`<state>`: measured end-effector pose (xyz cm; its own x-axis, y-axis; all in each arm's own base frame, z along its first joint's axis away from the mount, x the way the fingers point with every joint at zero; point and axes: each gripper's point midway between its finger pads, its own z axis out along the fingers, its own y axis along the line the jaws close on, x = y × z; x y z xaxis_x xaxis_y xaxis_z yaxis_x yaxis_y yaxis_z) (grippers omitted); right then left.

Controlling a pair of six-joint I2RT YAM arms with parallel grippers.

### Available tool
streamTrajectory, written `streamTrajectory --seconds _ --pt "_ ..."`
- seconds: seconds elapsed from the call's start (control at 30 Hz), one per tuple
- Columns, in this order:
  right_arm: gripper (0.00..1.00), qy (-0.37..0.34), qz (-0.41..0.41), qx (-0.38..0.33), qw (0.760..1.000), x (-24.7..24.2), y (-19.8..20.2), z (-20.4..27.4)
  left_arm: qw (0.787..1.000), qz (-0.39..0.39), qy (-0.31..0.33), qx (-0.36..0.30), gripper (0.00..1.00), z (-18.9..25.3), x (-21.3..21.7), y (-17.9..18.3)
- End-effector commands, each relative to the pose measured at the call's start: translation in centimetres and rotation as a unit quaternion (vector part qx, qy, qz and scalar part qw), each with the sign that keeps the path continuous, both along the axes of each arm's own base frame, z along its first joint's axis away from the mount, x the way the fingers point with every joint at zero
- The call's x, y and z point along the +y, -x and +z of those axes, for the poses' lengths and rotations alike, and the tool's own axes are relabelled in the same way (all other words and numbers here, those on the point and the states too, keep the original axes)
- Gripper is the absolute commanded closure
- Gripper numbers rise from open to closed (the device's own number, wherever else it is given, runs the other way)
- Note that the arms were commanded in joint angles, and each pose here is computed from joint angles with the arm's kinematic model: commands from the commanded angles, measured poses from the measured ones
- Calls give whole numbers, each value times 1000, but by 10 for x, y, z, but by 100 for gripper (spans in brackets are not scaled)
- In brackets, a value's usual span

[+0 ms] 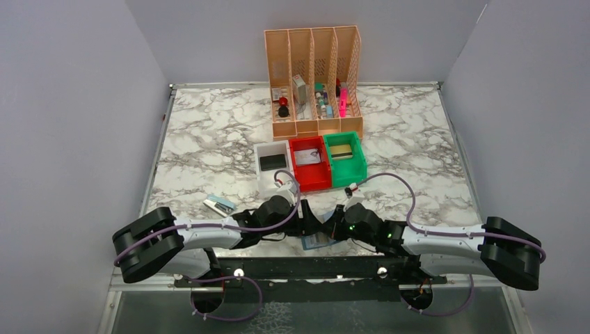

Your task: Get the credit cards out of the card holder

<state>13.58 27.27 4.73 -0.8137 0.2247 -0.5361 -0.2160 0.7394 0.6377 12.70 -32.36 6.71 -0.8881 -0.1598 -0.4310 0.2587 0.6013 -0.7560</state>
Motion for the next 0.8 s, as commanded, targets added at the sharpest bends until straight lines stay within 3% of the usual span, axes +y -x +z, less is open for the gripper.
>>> streamTrajectory --seconds 0.0,0.3,0.5,0.57,0.77 --pt "97 -8 -18 -4 1000 -3 -4 1 1000 -23 7 -13 32 10 -13 -1" --pt "95 -7 -23 0 1000 -7 -4 -2 997 -63 34 -28 47 27 -33 4" --pt "81 15 -38 0 999 -15 -7 2 997 -67 30 -23 48 23 -34 5" --pt "70 28 -48 -2 998 -22 -8 3 997 -69 31 -22 48 23 -35 5" --pt "68 49 -81 -16 995 -46 -12 15 996 -75 35 -27 49 28 -42 5"
